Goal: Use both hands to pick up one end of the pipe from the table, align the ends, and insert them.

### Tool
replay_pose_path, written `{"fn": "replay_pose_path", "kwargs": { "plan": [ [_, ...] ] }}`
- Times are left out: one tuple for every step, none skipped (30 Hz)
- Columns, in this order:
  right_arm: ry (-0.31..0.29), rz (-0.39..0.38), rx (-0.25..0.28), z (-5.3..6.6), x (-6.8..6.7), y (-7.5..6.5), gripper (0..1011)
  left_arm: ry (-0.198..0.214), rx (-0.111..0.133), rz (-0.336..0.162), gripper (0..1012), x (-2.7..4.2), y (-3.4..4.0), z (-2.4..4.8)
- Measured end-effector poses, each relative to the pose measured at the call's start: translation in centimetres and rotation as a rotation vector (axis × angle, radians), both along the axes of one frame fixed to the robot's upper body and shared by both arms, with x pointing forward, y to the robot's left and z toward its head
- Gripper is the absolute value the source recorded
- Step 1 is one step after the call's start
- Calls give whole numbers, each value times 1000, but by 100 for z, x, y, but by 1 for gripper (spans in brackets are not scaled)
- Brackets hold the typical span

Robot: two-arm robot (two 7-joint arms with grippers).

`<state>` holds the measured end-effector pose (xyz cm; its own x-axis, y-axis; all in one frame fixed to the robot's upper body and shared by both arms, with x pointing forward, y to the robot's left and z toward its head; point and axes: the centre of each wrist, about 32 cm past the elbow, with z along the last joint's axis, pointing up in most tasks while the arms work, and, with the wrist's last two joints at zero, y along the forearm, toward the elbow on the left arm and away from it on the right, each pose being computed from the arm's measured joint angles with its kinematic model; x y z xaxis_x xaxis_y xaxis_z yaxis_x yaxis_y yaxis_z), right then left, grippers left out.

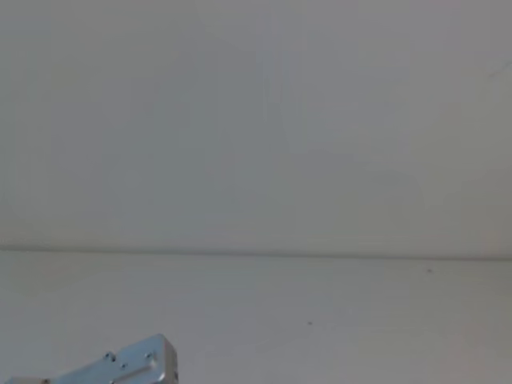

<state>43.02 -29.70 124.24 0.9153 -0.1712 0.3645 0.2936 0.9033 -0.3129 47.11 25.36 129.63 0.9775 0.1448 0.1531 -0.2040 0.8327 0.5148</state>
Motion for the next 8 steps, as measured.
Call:
{"fn": "replay_pose_path", "kwargs": {
  "plan": [
    [0, 0, 0, 0, 0, 0, 68, 0, 0, 0, 304, 0, 0, 0],
    [0, 1, 0, 1, 0, 0, 68, 0, 0, 0, 304, 0, 0, 0],
    [0, 1, 0, 1, 0, 1, 68, 0, 0, 0, 304, 0, 0, 0],
    [0, 2, 0, 1, 0, 0, 68, 0, 0, 0, 304, 0, 0, 0],
    [0, 2, 0, 1, 0, 0, 68, 0, 0, 1, 304, 0, 0, 0],
    [0, 2, 0, 2, 0, 0, 68, 0, 0, 1, 304, 0, 0, 0],
    [0, 3, 0, 2, 0, 0, 68, 0, 0, 1, 304, 0, 0, 0],
    [0, 3, 0, 2, 0, 0, 68, 0, 0, 1, 304, 0, 0, 0]
  ]
}}
